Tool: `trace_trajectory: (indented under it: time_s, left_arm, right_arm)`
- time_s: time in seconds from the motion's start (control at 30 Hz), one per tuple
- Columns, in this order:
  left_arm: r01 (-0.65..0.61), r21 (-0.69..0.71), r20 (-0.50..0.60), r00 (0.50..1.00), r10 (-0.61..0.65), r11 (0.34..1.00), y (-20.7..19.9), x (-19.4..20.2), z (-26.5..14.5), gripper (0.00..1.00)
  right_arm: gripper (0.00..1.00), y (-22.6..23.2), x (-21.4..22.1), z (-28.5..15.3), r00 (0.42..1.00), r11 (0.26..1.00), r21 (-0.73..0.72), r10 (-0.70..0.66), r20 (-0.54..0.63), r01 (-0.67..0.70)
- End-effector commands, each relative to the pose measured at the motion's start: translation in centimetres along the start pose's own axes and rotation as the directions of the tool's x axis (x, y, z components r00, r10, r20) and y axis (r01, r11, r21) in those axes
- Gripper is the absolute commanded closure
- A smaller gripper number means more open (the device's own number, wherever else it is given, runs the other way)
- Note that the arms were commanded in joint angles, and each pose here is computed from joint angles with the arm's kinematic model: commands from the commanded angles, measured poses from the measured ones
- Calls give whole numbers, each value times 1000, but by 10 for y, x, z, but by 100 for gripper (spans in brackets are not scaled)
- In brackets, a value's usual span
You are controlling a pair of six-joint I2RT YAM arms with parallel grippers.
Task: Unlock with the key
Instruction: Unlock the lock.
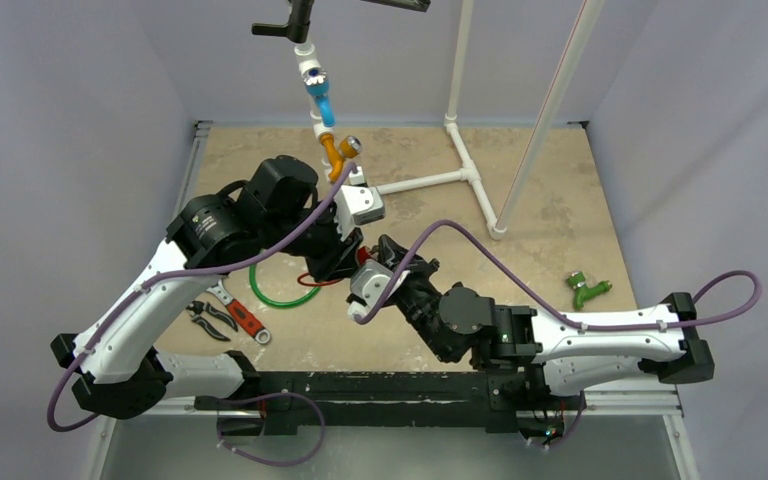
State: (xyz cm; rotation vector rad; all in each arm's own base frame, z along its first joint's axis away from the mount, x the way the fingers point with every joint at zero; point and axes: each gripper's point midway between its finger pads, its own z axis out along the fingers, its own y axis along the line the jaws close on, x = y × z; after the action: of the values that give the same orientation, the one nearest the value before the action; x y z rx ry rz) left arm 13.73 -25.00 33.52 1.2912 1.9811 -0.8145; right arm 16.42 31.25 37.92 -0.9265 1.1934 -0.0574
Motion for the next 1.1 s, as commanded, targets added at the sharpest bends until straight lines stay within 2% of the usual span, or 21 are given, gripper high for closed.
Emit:
trace_trajectory:
  time_s: [0.0,0.53,0.67,0.83,0.93,1.07]
  left_arm:
    - [-10,23,101,995,7,1000,-5,-22,-6,100]
    - [0,11,141,990,-1,1000,-1,-33,-13,100]
    - [2,13,142,990,-4,1000,0,-33,-13,100]
    - [-8,12,143,990,6,1000,0,-33,-13,100]
    - [-10,10,142,990,8,1000,-1,-31,-15,100]
    - [-18,13,131,991,16,1000,-1,-25,-14,100]
  right_arm:
    - [100,-2,-7,-1,1000,1000,9,-21,24,20]
    - [100,64,-23,-9,991,972,-213,113,78,-94]
    - [100,69,-27,-14,984,959,-251,155,91,-127]
    - [100,58,-27,-19,981,957,-254,170,97,-140]
    - [100,36,-21,-19,980,965,-208,181,81,-161]
    - [92,-18,-5,-16,950,942,-142,312,29,-305]
